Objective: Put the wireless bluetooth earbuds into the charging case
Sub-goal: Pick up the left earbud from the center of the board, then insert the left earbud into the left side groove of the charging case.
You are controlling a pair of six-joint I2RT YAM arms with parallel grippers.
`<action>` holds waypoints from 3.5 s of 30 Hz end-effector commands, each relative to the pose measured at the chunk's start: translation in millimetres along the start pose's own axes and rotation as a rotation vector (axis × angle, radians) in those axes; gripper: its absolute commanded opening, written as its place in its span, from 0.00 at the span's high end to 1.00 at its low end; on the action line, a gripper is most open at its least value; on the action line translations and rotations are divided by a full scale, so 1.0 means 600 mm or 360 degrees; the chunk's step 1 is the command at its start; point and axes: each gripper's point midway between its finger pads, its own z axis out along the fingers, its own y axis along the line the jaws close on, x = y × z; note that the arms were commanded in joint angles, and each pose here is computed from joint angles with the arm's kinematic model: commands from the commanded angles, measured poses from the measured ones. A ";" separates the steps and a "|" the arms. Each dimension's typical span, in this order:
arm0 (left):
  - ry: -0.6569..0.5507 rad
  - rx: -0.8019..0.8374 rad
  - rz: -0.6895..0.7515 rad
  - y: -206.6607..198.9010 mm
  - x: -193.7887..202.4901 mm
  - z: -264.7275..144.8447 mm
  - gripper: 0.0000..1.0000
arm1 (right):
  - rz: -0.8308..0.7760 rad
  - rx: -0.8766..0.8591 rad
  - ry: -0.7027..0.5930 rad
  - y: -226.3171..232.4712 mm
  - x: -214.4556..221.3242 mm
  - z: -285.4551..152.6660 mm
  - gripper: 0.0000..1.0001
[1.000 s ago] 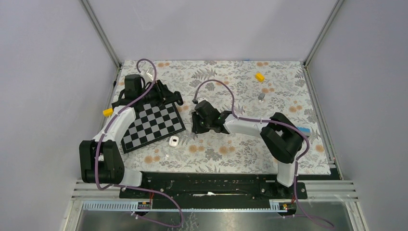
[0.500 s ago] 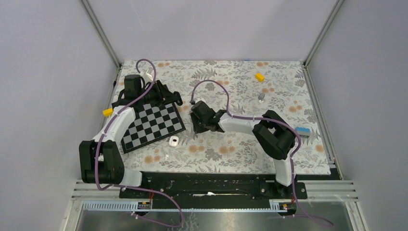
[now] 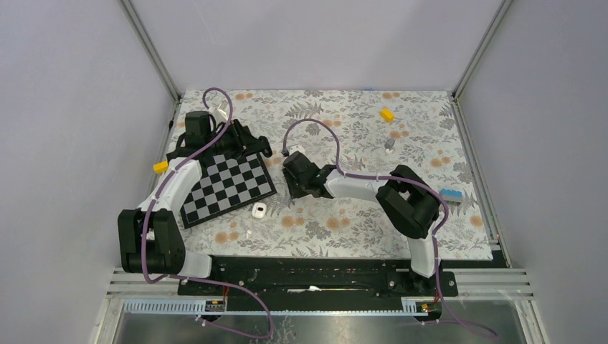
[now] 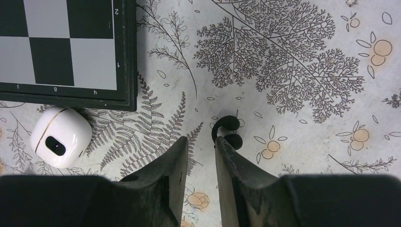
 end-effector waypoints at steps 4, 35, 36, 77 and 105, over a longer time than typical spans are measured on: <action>-0.0070 0.0096 0.0089 -0.030 -0.026 -0.005 1.00 | -0.0113 0.0233 -0.0084 -0.048 -0.027 -0.015 0.64; 0.0272 0.0382 0.0213 -0.089 0.068 0.056 1.00 | 0.0109 0.0332 -0.0428 -0.103 -0.090 -0.168 1.00; 0.0318 0.0427 0.0240 -0.101 0.077 0.061 1.00 | 0.0116 0.0326 -0.0467 -0.107 -0.092 -0.186 1.00; 0.1347 0.0328 -0.0015 -0.037 0.294 0.125 1.00 | -0.1526 -0.0751 -0.0710 -0.048 0.006 -0.335 1.00; 0.1693 0.0567 0.0228 -0.031 0.358 0.144 1.00 | -0.2175 -0.0940 -0.0346 -0.028 0.097 -0.301 1.00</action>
